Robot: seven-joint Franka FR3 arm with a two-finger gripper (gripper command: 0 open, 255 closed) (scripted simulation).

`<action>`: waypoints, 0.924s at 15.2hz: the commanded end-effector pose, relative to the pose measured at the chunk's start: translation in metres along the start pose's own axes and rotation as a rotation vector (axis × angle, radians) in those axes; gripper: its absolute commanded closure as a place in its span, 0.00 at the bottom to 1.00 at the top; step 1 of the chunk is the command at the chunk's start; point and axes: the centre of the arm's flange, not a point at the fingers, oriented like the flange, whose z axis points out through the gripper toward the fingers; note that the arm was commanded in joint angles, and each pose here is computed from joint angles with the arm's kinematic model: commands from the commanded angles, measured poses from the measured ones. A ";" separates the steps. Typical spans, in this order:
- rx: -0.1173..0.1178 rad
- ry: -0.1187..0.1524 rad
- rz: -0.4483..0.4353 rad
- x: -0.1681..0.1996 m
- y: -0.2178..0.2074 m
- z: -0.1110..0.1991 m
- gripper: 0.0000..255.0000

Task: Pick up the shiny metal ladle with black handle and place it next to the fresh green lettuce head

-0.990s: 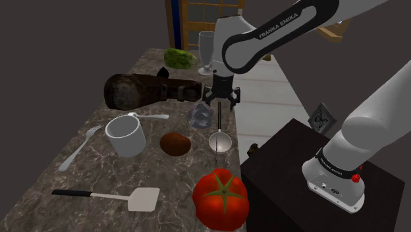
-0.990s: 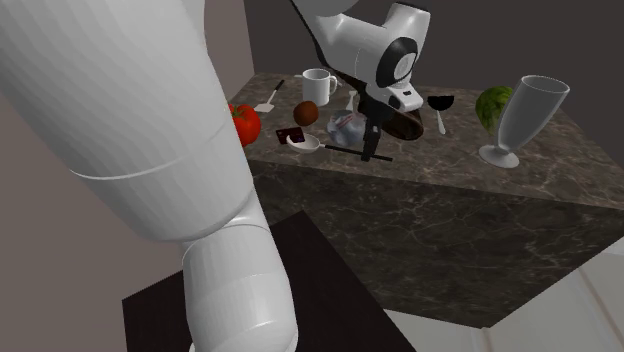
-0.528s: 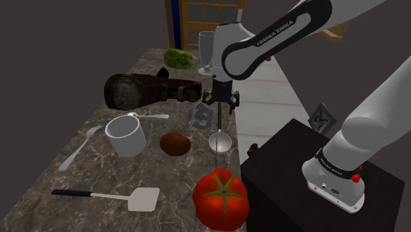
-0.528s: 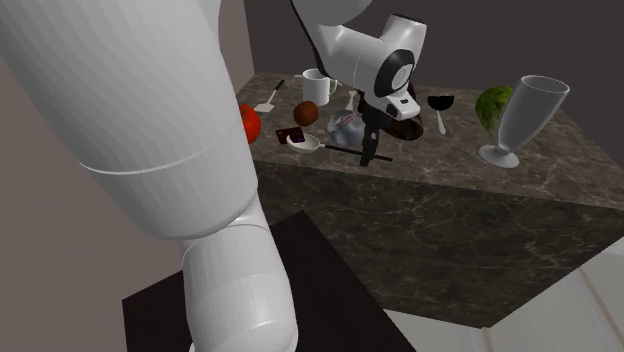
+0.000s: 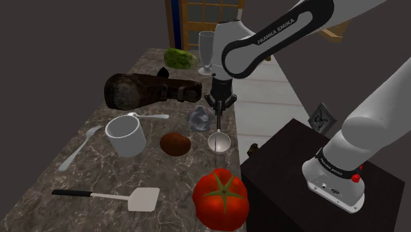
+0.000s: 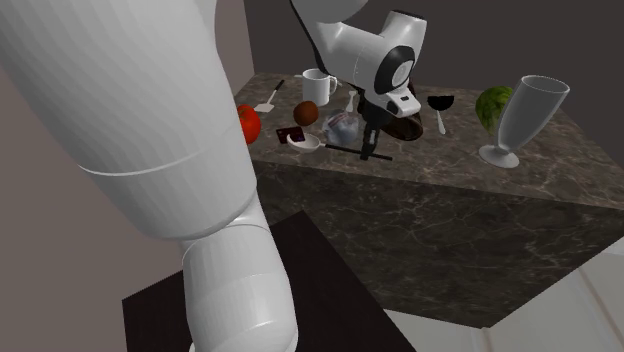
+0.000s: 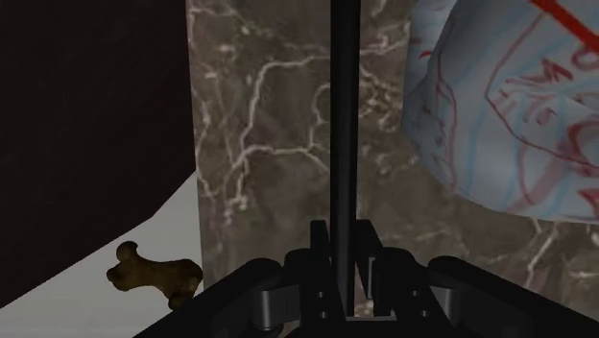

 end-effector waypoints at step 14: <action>-0.010 -0.008 0.000 -0.005 0.002 -0.040 1.00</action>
